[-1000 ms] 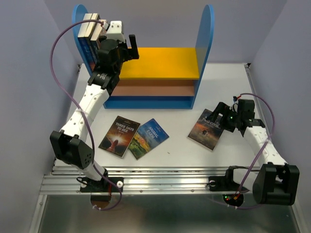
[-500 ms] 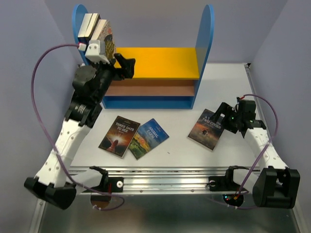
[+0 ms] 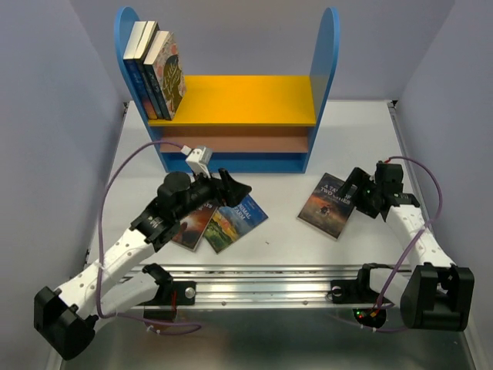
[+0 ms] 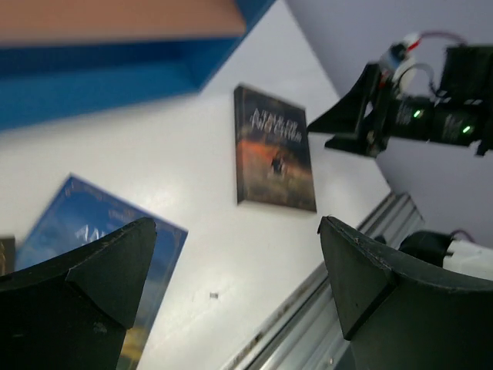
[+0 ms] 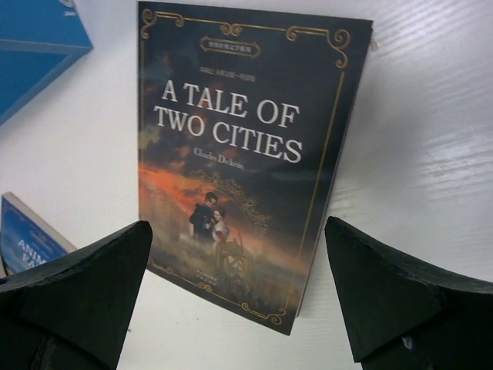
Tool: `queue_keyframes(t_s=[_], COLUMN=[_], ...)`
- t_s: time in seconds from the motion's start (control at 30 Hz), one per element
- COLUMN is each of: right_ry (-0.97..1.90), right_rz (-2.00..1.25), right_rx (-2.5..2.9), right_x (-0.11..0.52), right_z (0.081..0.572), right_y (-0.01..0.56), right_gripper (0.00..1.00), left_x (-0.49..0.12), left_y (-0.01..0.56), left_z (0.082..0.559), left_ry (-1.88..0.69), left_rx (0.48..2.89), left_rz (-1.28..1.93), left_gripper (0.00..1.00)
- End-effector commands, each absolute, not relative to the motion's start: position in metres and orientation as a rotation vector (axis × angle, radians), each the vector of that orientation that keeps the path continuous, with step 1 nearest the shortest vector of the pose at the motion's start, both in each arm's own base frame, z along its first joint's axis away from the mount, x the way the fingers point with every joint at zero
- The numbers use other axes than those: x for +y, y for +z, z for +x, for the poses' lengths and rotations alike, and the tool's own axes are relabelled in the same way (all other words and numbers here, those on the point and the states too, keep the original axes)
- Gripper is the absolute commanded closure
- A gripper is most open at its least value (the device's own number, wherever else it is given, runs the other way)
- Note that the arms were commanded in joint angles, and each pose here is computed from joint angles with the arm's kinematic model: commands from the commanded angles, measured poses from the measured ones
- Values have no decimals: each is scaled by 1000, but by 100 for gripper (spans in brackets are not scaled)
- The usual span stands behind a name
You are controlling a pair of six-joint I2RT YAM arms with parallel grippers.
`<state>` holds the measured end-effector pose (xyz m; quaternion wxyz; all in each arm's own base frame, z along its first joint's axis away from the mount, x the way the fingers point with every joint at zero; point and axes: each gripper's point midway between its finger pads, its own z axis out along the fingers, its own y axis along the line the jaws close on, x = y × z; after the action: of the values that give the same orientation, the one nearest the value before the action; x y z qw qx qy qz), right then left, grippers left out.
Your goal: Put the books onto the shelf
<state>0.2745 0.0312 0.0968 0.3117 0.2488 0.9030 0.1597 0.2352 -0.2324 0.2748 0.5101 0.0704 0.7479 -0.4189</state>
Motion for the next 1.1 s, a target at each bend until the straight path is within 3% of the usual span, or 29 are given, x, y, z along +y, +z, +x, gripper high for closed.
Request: queue_keyframes(t_s=[0.0,0.23,0.3,0.4,0.7,1.07], right_ry=[332,307,332,342,326,416], right_rz=[724,766,769,781,792,784], right_rx=[2367,2428,2423,2409,2395,2397], right_x=[18,17,20,21,18,30], right_z=[274,269,270,272,272,272], right_y=[87,62,57,54,52,47], right_gripper=[0,0,0,0,0,0], left_x=[-255,-290,-312,-343,-435,-469], left_y=[249,212,183,190,140,77], left_z=[222,249,259,268,286,289], left_ry=[-1168,-1165,-1176,-1238,-1268,-1078], left_rx=[1839,1949,2031,2014,2139,2286], left_rz=[167,164,193,255,441,515], left_gripper=[1,1,1,1,1,1])
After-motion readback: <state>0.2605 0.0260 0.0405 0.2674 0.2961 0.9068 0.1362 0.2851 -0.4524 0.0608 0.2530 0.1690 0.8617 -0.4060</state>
